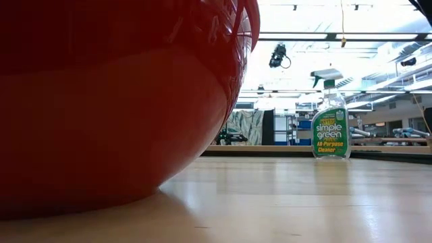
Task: Nest bowls inside each other
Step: Stack the pink bowl on top of the blue bowl
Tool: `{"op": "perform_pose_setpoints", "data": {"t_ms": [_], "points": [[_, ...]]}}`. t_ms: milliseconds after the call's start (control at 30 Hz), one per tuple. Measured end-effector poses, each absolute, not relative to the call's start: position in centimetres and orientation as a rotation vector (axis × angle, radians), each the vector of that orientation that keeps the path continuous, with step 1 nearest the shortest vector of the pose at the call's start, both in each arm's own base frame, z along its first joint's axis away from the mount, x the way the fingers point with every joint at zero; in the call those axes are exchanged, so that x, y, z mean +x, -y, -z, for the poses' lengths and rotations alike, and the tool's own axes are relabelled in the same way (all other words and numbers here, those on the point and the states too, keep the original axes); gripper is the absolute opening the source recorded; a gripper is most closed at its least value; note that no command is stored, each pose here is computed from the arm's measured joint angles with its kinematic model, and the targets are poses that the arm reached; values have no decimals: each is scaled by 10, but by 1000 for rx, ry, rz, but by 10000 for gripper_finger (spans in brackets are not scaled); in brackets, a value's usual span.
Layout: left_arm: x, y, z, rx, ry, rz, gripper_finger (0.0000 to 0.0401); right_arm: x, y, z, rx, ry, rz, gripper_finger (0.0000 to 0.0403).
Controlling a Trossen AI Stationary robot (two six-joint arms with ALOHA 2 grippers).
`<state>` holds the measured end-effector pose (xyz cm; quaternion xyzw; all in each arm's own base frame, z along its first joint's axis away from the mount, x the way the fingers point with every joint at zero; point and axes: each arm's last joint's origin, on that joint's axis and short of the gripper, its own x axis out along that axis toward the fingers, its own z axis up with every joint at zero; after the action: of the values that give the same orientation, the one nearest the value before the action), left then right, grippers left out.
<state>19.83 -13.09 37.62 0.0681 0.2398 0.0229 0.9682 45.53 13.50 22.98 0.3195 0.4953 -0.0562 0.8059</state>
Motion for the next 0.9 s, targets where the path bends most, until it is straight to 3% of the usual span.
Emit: {"op": "perform_pose_setpoints", "data": {"t_ms": [467,900], "points": [[195,129,-378,132,-479,-42,180,461,-137,-216,597,-960,56,38],[193,130,-377,105,-496,-47,180,454,-136,-200,604,-1028,63,39]]}}
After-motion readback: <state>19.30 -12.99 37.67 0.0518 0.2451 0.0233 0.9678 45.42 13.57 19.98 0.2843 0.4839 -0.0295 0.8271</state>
